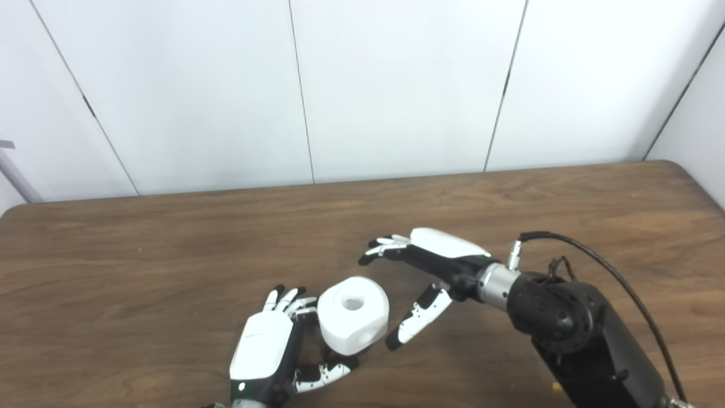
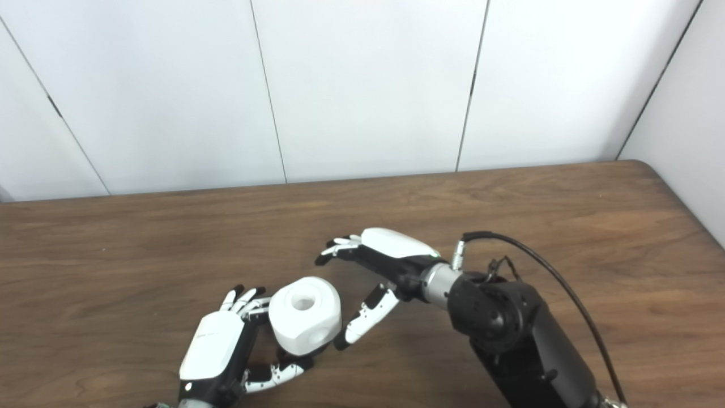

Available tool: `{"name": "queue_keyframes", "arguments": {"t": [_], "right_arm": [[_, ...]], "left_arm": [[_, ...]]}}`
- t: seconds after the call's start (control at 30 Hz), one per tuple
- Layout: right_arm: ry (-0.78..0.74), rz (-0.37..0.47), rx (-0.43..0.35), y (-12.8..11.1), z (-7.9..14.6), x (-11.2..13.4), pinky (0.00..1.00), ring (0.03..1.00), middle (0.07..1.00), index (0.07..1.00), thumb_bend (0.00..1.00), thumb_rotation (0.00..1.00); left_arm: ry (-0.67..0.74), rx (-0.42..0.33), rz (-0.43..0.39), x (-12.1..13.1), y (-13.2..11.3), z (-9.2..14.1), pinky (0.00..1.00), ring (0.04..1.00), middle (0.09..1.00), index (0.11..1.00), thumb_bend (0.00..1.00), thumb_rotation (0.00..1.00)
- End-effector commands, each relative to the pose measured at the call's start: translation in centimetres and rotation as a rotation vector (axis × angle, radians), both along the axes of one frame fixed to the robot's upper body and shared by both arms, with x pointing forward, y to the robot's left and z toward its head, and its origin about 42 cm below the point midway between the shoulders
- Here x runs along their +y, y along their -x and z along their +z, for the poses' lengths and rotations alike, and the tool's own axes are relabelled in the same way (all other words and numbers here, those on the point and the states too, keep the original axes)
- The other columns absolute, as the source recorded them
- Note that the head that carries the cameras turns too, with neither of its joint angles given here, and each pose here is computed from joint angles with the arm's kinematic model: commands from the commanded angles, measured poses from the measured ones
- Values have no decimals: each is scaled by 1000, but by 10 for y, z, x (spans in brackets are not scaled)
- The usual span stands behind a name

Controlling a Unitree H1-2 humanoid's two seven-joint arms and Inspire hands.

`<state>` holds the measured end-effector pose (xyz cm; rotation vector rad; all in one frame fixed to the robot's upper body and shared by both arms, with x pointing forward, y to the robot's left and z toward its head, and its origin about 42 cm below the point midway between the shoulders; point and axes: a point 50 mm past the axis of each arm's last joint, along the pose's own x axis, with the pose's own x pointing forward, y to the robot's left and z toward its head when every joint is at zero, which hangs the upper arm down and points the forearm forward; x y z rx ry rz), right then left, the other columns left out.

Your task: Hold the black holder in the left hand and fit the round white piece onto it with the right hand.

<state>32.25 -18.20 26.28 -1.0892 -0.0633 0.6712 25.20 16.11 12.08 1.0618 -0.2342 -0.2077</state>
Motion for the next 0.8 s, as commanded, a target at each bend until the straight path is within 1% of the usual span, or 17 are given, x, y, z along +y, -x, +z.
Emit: {"name": "queue_keyframes", "arguments": {"t": [0.0, 0.1, 0.2, 0.43, 0.53, 0.77], "right_arm": [[-4, -1, -58, 0, 18, -6, 927, 1000, 968, 871, 1000, 403], [-3, -17, -57, 1, 19, -12, 930, 1000, 967, 871, 1000, 410], [-12, -40, -57, 3, 18, -20, 877, 1000, 961, 865, 1000, 406], [-41, -96, -45, 7, 13, -35, 867, 1000, 969, 865, 1000, 403], [-47, -106, -45, 8, 11, -38, 854, 1000, 967, 865, 1000, 407], [-63, -125, -40, 8, 6, -43, 860, 1000, 966, 867, 1000, 430]], "left_arm": [[-44, 62, -23, 1, 4, -11, 1000, 904, 776, 485, 523, 50], [-47, 64, -21, 1, 4, -11, 1000, 903, 777, 485, 522, 50], [-46, 64, -20, 2, 4, -10, 1000, 905, 778, 485, 522, 50], [-31, 71, -9, 6, 4, -10, 1000, 906, 776, 485, 522, 50], [-28, 72, -4, 7, 4, -9, 1000, 907, 776, 485, 523, 51], [-25, 72, 16, 10, 3, -8, 1000, 906, 782, 488, 524, 55]]}}
